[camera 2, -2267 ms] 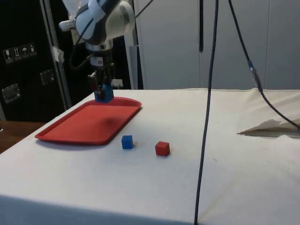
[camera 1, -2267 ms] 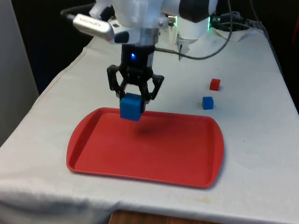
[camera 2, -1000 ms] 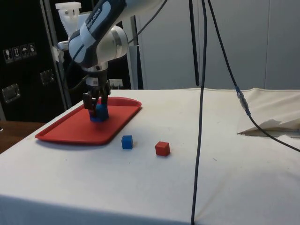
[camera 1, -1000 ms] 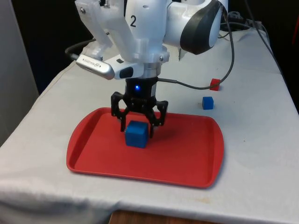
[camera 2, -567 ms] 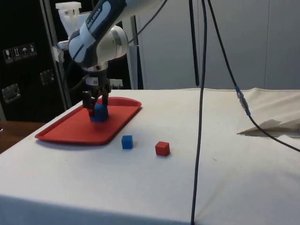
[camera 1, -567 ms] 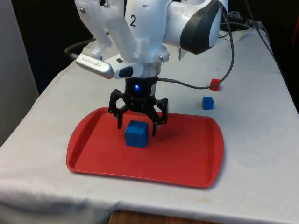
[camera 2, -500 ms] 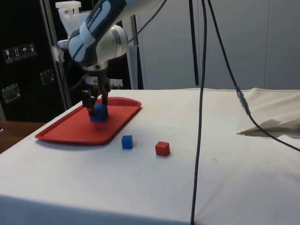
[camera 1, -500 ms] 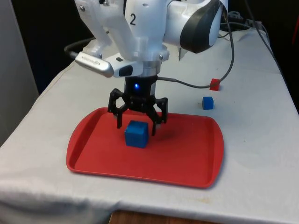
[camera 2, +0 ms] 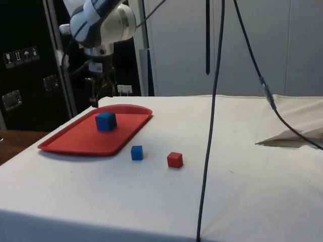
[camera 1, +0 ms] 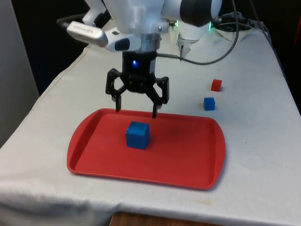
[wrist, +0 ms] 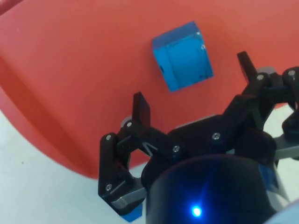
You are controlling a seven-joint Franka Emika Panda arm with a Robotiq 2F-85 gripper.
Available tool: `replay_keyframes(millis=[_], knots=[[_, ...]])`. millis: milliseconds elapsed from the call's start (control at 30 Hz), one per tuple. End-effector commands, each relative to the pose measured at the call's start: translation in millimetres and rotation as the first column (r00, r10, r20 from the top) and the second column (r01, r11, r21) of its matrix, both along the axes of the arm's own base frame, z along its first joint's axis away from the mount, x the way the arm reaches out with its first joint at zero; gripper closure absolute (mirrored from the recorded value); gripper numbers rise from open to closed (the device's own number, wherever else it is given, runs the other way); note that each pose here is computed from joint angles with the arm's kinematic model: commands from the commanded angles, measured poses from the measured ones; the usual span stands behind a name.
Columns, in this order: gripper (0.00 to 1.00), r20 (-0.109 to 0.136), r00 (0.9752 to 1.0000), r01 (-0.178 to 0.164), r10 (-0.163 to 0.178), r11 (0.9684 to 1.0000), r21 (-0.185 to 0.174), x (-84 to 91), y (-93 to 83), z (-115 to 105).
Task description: Pick up the largest block and place it onto the tray.
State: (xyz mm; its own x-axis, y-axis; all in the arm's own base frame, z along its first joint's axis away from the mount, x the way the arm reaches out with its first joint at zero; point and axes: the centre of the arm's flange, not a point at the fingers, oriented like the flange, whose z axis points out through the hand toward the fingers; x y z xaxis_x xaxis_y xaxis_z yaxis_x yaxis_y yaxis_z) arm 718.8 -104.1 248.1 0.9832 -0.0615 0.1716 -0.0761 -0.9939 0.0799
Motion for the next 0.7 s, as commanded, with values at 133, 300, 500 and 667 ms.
replay_keyframes(millis=[133,300,500,667], knots=[[0.00,-0.001,1.0000,0.006,-0.006,1.0000,0.001,-8.0,-0.4,18.6],[0.00,0.000,1.0000,0.009,-0.009,0.9999,0.009,-17.4,-2.0,33.6],[0.00,0.001,0.9999,0.012,-0.012,0.9997,0.019,-30.5,-4.0,48.4],[0.00,-0.001,0.9999,0.010,-0.010,0.9996,0.028,-43.3,-5.1,57.7]])
